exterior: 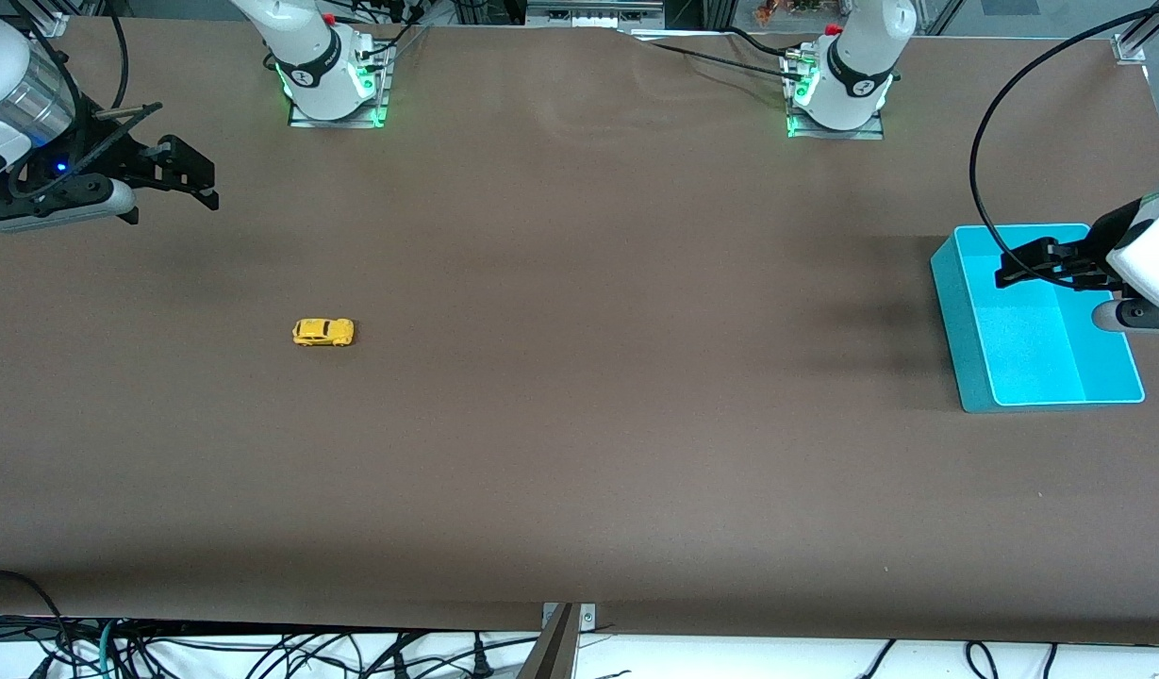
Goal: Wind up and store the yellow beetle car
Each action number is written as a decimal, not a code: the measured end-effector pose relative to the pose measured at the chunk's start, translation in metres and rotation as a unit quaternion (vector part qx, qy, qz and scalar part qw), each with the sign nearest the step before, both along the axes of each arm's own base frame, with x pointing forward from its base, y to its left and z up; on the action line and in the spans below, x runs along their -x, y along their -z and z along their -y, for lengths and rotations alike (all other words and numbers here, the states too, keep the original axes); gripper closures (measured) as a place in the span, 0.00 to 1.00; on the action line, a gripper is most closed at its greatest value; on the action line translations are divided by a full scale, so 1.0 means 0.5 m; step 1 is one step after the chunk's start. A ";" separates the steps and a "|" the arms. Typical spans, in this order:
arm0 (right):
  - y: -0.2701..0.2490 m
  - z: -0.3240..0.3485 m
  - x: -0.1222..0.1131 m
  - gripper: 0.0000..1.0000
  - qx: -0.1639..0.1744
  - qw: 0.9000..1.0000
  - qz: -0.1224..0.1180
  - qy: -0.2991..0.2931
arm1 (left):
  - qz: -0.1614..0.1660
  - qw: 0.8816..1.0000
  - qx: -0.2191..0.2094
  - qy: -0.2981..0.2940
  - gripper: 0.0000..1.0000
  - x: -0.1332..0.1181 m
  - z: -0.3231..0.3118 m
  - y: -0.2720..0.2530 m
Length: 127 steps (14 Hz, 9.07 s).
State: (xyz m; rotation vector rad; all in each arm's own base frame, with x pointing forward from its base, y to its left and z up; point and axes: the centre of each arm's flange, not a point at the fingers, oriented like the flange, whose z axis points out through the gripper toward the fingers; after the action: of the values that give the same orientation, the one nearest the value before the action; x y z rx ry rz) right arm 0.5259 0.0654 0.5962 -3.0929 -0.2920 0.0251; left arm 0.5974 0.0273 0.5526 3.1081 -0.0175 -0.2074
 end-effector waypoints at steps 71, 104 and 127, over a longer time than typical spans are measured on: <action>0.819 0.012 0.001 0.56 -0.020 0.782 0.056 -0.621 | -0.004 1.000 0.001 0.003 0.00 -0.005 0.007 0.011; 0.822 -0.155 -0.019 0.56 -0.032 0.736 0.061 -0.674 | -0.038 0.990 0.025 0.136 0.00 -0.004 0.023 0.045; 0.820 0.141 -0.044 0.50 -0.009 0.732 0.033 -0.680 | -0.028 0.844 0.096 0.528 0.00 -0.008 0.057 0.052</action>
State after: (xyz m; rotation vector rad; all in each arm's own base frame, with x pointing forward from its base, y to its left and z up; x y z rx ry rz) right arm 0.5477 -0.0052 0.1863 -2.0725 -2.3258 -0.0494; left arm 0.6012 -0.0010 0.5264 2.5110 -1.6144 -0.2720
